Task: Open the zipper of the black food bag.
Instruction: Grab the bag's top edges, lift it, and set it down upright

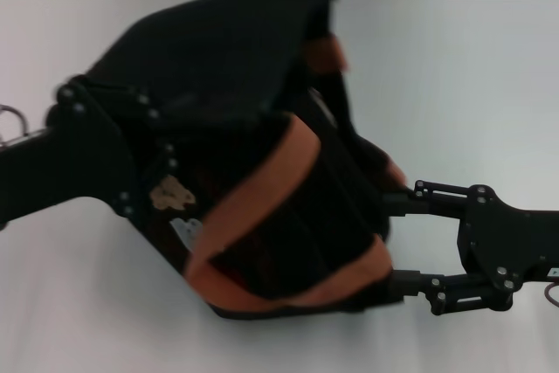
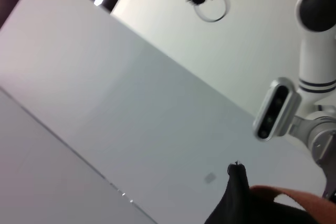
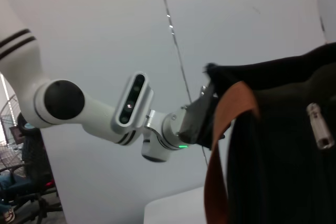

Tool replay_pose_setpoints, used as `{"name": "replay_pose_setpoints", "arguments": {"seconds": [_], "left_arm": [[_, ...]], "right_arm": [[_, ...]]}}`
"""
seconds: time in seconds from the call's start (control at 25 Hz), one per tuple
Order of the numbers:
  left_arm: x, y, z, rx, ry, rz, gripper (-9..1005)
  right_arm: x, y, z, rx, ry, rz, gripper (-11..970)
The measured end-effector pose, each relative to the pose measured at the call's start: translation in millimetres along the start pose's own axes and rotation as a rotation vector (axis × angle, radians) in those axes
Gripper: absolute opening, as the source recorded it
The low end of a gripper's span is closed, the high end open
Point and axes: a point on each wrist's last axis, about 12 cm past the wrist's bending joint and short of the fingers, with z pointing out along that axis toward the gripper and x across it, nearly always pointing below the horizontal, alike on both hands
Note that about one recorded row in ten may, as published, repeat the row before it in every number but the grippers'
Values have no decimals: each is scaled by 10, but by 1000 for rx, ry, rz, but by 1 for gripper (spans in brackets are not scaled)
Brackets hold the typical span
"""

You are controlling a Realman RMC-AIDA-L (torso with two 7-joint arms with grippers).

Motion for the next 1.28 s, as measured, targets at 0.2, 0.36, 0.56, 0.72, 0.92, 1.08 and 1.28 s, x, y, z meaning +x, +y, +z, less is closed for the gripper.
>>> {"name": "replay_pose_setpoints", "arguments": {"seconds": [0.2, 0.36, 0.56, 0.72, 0.92, 1.08, 1.28], "left_arm": [[29, -27, 104, 52, -25, 62, 101], [23, -77, 119, 72, -34, 87, 99], [26, -93, 129, 79, -35, 82, 97], [28, -97, 131, 81, -34, 82, 98], [26, -105, 143, 85, -39, 83, 96], [23, -122, 175, 103, -56, 85, 93], [27, -113, 188, 106, -60, 88, 94]], "right_arm": [[-35, -34, -33, 35, -25, 44, 823], [-155, -81, -123, 125, -165, 36, 822], [-185, -130, -38, 125, -192, -39, 776], [-179, -166, 46, 109, -159, -82, 627], [-218, -257, 163, 96, -131, -107, 579], [-267, -302, 193, 103, -141, -131, 532], [-291, -340, 258, 89, -120, -140, 474]]}}
